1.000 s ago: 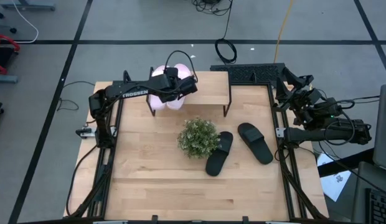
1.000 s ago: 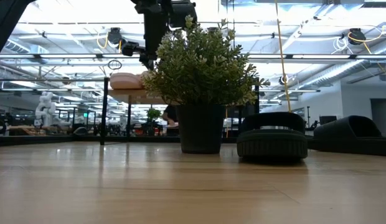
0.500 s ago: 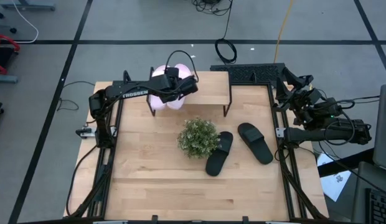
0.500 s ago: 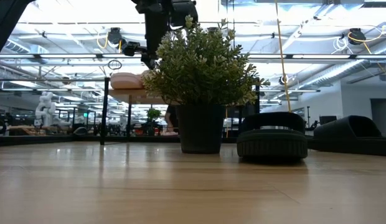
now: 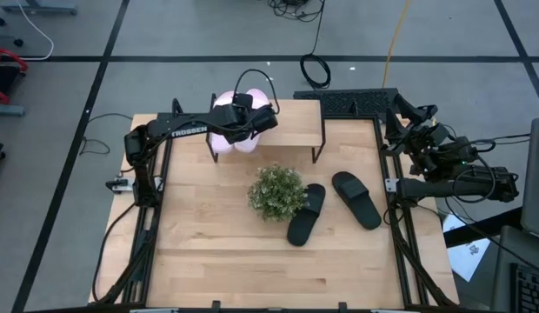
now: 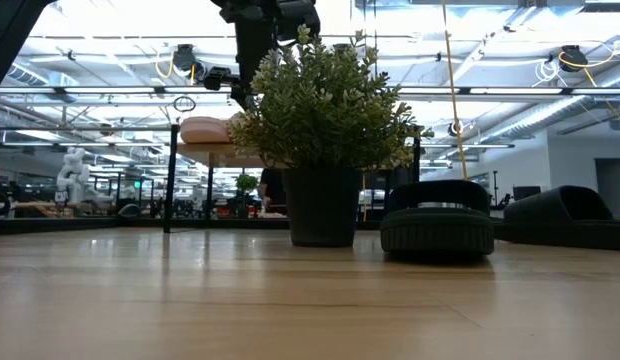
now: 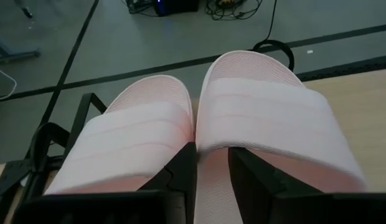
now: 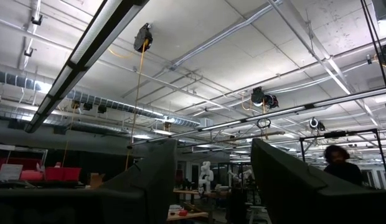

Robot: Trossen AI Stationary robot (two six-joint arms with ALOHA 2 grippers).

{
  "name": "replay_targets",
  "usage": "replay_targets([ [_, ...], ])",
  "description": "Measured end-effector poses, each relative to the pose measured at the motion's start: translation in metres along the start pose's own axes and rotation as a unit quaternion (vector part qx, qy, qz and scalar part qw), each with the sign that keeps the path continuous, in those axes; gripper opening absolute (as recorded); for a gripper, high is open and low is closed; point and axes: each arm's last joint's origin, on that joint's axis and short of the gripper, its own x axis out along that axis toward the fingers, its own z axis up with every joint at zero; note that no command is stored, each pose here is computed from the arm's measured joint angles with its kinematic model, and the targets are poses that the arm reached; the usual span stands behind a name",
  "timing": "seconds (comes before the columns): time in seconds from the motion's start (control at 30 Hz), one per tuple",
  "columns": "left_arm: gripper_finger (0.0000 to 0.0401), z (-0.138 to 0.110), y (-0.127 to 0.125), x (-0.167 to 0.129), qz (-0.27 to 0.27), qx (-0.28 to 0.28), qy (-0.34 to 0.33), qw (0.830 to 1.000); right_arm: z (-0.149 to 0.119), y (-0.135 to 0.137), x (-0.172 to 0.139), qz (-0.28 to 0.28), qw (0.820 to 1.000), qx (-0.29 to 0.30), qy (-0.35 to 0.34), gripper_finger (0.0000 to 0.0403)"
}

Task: Pick and place slides into the shelf
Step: Put the pink slides on the shelf, then put the left black slides on the shelf

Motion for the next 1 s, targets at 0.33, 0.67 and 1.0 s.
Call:
replay_targets([
  [0.33, 0.0086, -0.005, 0.004, -0.002, 0.011, 0.015, 0.023, 1.0, 0.0, 0.0, 0.0, 0.0, 1.0, -0.002, 0.0, 0.0196],
  [0.67, 0.0086, -0.01, 0.0, -0.009, 0.002, 0.021, 0.021, 1.0, 0.0, 0.0, 0.0, 0.0, 1.0, 0.0, 0.0, 0.0196],
  [1.0, 0.0086, 0.001, 0.013, -0.049, -0.05, -0.007, -0.002, 0.999, -0.001, 0.0, 0.0, 0.001, 1.0, 0.007, 0.003, 0.0196],
])
